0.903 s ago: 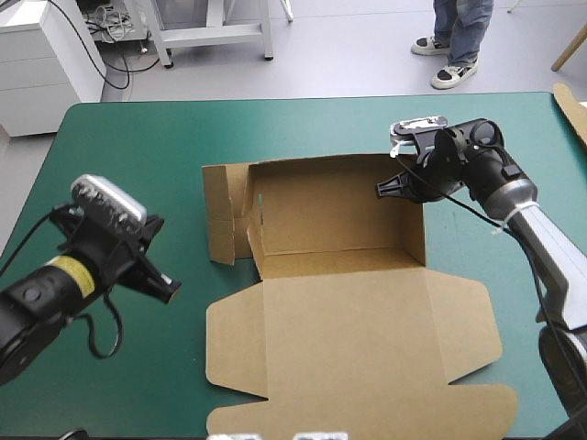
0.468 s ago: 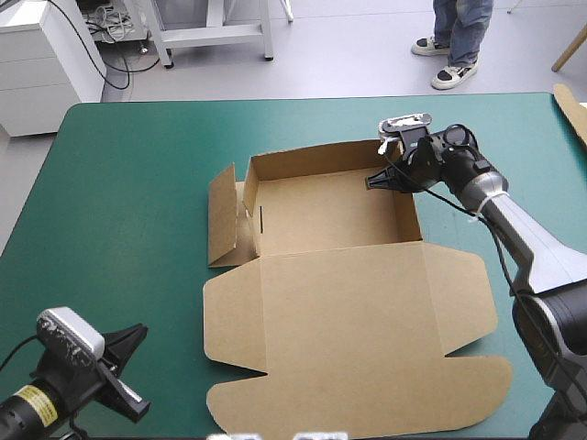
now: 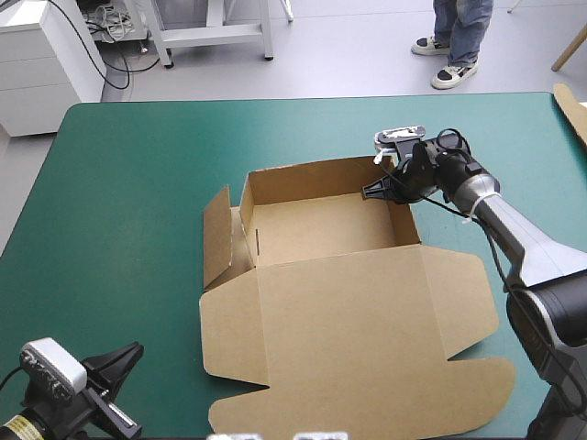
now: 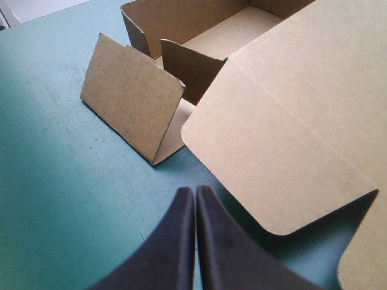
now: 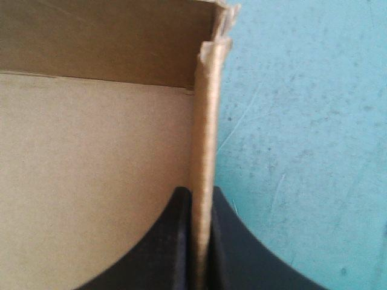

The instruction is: Fold the box

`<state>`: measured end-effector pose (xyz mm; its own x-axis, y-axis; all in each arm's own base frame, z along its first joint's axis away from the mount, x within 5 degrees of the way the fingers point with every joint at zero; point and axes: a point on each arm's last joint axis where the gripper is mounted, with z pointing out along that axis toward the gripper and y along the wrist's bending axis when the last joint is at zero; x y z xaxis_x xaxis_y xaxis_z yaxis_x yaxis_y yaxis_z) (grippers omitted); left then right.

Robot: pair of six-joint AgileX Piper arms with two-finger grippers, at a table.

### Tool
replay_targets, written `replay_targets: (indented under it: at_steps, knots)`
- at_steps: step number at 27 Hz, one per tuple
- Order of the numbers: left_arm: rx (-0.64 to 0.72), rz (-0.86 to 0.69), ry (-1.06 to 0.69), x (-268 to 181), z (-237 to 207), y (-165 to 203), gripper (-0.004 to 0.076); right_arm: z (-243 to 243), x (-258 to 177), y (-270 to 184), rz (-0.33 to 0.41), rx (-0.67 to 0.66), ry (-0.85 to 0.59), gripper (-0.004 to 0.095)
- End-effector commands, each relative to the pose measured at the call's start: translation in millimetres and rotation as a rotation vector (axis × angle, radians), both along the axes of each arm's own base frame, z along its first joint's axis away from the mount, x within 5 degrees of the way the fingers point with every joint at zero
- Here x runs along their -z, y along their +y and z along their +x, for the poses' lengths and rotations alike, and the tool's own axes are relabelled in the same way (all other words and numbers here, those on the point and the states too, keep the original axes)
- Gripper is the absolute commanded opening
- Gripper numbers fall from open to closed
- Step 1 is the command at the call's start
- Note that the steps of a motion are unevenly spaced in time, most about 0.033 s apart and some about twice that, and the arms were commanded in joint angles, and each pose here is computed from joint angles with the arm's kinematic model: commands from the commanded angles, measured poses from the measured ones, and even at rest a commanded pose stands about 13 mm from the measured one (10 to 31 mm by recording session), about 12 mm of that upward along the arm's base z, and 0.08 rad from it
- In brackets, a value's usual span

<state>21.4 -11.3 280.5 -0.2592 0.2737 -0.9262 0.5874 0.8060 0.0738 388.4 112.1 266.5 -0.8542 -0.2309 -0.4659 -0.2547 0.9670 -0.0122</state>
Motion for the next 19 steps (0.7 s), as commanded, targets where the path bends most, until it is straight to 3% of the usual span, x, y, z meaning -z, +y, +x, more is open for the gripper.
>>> replay_targets:
  at_steps: [1, 9, 19]
  knots:
    - [0.013, -0.06, -0.063, -13, 1, -2, -0.0008, -7, -15, 0, -0.032, -0.034, 0.028, 0.007]
    - [0.014, -0.062, -0.062, -13, 1, -2, -0.0008, -9, -67, -3, -0.057, -0.024, 0.039, 0.0458]
    - [0.014, -0.062, -0.062, -13, 1, -2, -0.0008, -55, -153, -15, 0.034, -0.019, -0.185, 0.048]
